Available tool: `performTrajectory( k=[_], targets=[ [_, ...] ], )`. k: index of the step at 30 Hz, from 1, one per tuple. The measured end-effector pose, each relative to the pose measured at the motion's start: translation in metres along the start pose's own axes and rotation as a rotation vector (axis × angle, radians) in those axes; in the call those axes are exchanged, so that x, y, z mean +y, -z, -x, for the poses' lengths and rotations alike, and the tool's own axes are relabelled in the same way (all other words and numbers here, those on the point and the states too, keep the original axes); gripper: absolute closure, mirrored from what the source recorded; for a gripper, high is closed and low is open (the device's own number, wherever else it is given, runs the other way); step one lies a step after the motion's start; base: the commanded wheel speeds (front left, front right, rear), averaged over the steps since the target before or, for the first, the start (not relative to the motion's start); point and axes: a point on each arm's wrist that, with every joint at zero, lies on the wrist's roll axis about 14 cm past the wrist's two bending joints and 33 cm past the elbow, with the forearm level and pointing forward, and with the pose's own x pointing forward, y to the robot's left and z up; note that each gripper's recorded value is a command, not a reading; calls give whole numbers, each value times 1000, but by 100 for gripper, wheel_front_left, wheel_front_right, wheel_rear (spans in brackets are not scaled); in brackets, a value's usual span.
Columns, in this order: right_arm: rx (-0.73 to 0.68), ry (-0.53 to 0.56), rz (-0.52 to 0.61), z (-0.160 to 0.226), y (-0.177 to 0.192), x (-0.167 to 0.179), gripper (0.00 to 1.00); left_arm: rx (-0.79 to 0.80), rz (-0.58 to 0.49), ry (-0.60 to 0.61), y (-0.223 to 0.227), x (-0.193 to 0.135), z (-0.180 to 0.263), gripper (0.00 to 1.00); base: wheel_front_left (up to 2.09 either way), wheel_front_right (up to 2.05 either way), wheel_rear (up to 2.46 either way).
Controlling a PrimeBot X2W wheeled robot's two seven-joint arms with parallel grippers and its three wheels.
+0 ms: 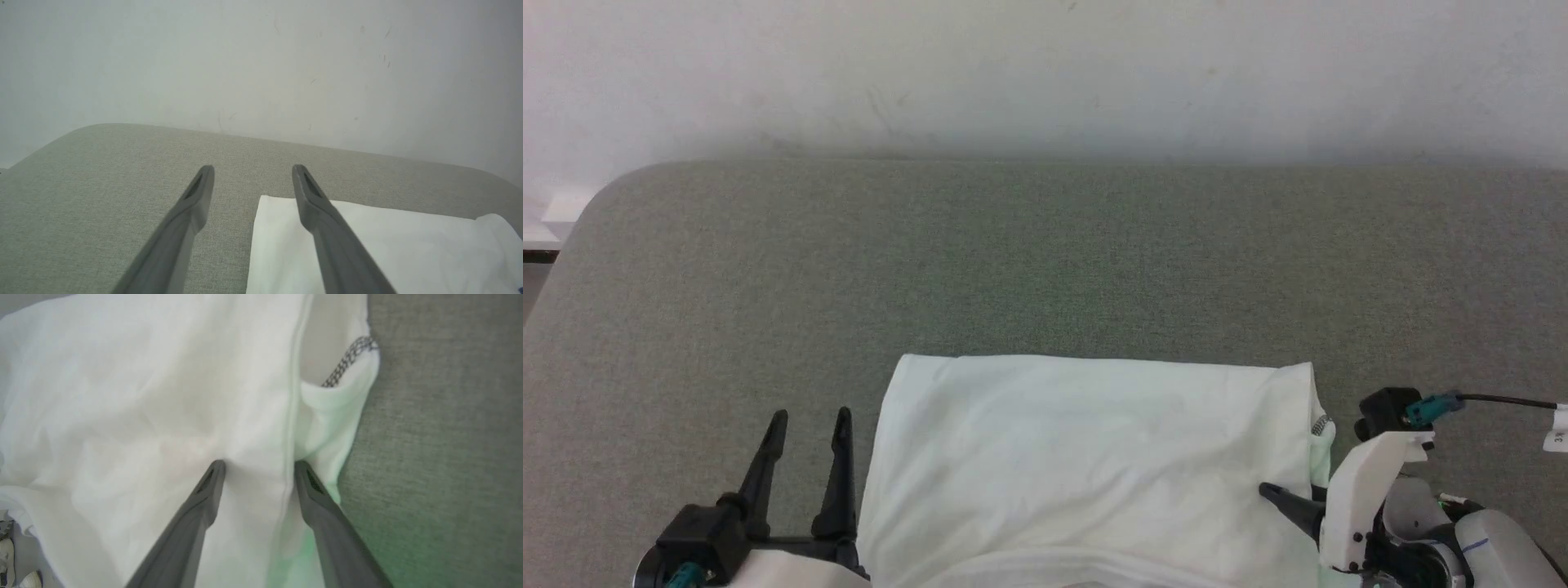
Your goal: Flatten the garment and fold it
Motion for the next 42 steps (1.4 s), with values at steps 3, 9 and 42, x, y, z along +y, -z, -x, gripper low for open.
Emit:
performTrajectory(
  k=[3, 9, 42],
  targets=[
    [21, -11, -7, 0, 2, 2, 100, 4, 6, -2, 2, -1, 0, 0, 0, 0, 0],
    [-63, -30, 28, 9, -8, 9, 100, 3, -2, 2, 2, -1, 0, 0, 0, 0, 0],
    [-185, -334, -32, 66, -37, 97, 100, -11, -22, 18, -2, -3, 8, 0, 0, 0, 0]
  ],
)
